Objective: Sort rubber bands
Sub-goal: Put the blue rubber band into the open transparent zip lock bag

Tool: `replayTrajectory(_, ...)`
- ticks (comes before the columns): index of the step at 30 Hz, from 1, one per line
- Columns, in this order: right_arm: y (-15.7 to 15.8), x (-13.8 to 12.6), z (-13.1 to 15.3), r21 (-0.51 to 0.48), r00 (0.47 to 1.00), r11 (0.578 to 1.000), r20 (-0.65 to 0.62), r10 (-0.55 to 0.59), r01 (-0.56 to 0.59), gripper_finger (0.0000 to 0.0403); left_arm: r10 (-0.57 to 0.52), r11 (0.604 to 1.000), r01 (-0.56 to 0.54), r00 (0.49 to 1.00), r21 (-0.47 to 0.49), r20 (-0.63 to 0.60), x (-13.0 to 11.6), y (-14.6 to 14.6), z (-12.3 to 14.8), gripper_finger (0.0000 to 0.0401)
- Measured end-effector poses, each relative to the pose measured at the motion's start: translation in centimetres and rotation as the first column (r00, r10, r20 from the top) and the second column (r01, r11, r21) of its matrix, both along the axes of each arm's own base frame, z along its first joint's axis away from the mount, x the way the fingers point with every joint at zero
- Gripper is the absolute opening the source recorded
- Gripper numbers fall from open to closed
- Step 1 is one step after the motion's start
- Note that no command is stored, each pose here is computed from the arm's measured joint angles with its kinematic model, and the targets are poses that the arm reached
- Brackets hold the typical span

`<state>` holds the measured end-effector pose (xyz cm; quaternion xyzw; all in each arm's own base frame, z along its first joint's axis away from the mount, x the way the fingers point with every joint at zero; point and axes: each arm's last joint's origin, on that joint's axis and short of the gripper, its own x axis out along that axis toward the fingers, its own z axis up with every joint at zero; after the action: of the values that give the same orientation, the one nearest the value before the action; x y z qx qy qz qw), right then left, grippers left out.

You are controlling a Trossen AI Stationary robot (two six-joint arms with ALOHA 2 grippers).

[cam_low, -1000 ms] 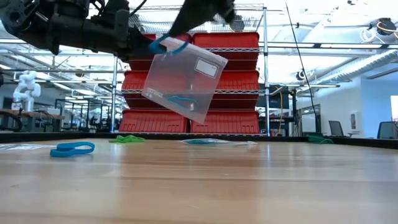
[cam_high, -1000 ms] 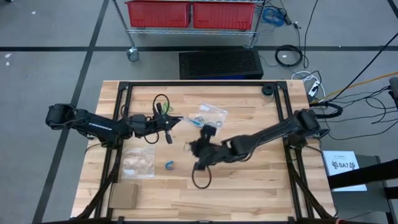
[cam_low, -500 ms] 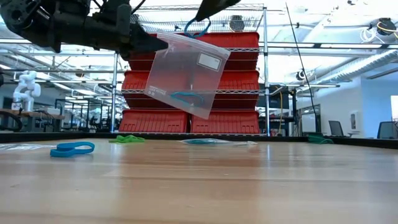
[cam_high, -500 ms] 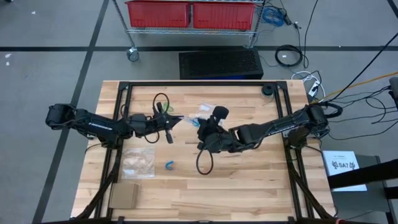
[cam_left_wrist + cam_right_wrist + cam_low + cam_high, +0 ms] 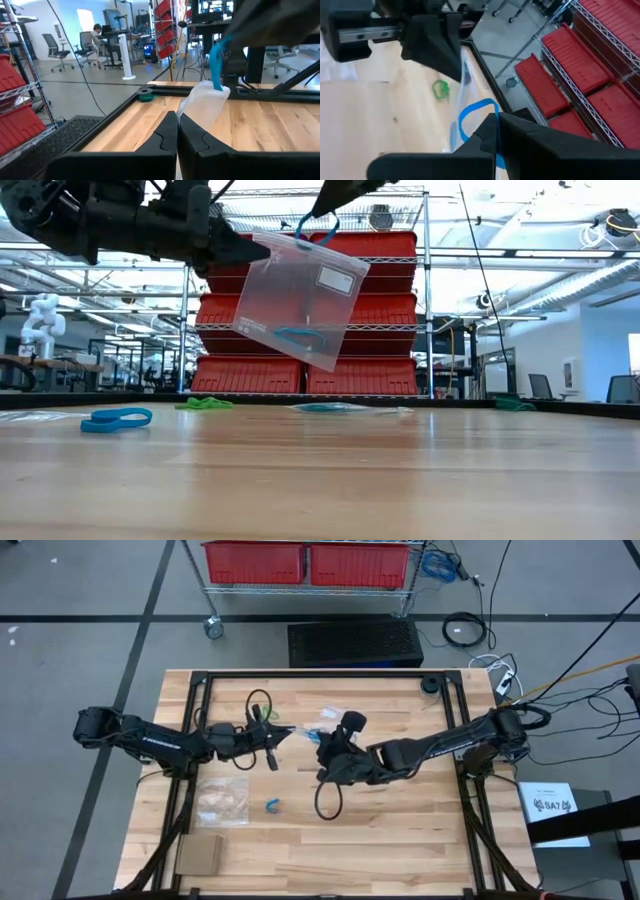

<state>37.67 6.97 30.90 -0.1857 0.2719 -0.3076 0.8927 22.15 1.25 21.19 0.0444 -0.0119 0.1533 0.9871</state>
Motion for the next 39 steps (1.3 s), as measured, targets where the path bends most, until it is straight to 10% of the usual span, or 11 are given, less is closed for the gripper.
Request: replayTrajectory(39,-4.3,2.4,-2.8,0.251,0.997,0.965,-0.017,0.077,-0.071,0.0017,-0.030,0.999,0.031,0.999,-0.034,0.018,0.1,-0.1,0.2,0.0000)
